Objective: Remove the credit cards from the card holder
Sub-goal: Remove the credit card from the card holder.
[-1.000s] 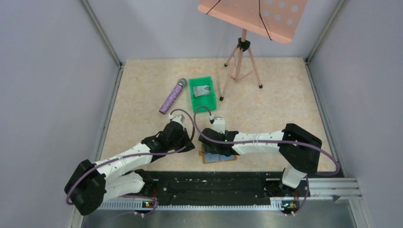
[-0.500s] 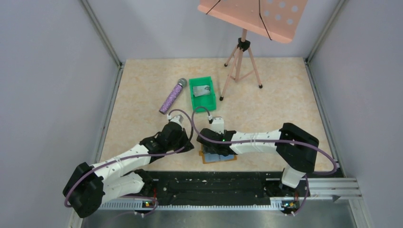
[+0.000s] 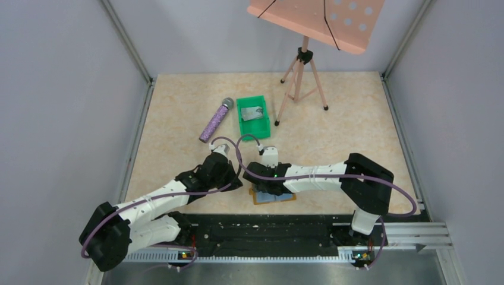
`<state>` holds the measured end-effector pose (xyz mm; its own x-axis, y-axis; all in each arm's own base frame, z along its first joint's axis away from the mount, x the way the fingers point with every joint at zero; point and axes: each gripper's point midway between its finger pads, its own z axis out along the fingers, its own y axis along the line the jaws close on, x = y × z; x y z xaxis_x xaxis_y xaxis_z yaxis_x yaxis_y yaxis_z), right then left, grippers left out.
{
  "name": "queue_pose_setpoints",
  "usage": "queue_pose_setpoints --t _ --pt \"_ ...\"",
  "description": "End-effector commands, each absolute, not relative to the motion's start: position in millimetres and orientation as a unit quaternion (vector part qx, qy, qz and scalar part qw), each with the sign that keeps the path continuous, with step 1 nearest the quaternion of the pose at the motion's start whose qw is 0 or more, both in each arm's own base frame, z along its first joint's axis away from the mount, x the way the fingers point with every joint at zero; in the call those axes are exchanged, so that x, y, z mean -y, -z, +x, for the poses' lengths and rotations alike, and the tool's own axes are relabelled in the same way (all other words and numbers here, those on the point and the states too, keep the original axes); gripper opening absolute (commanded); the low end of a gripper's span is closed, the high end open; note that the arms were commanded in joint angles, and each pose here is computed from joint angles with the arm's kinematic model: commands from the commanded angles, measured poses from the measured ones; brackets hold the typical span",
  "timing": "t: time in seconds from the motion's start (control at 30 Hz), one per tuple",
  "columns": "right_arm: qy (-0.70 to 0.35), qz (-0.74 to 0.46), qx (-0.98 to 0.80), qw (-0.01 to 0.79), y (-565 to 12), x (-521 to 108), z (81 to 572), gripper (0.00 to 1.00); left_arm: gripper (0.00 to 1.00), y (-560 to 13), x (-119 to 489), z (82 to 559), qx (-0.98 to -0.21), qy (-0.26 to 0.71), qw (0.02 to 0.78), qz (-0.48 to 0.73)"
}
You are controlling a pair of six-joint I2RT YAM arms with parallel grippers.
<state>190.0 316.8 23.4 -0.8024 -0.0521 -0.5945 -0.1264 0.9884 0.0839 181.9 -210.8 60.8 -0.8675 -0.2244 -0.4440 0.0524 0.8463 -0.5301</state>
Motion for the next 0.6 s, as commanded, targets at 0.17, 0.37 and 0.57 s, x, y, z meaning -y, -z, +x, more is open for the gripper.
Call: queue_pose_setpoints --t 0.17,0.37,0.57 --pt "-0.095 -0.038 -0.947 0.305 -24 -322 182 0.51 0.08 -64 216 187 -0.922 0.284 0.259 -0.047" --pt "-0.101 -0.031 -0.946 0.306 -25 -322 182 0.48 0.08 -65 218 187 -0.921 0.289 0.257 -0.044" --pt "-0.134 -0.022 -0.94 0.314 -34 -326 182 0.44 0.08 -70 229 185 -0.916 0.314 0.249 -0.03"
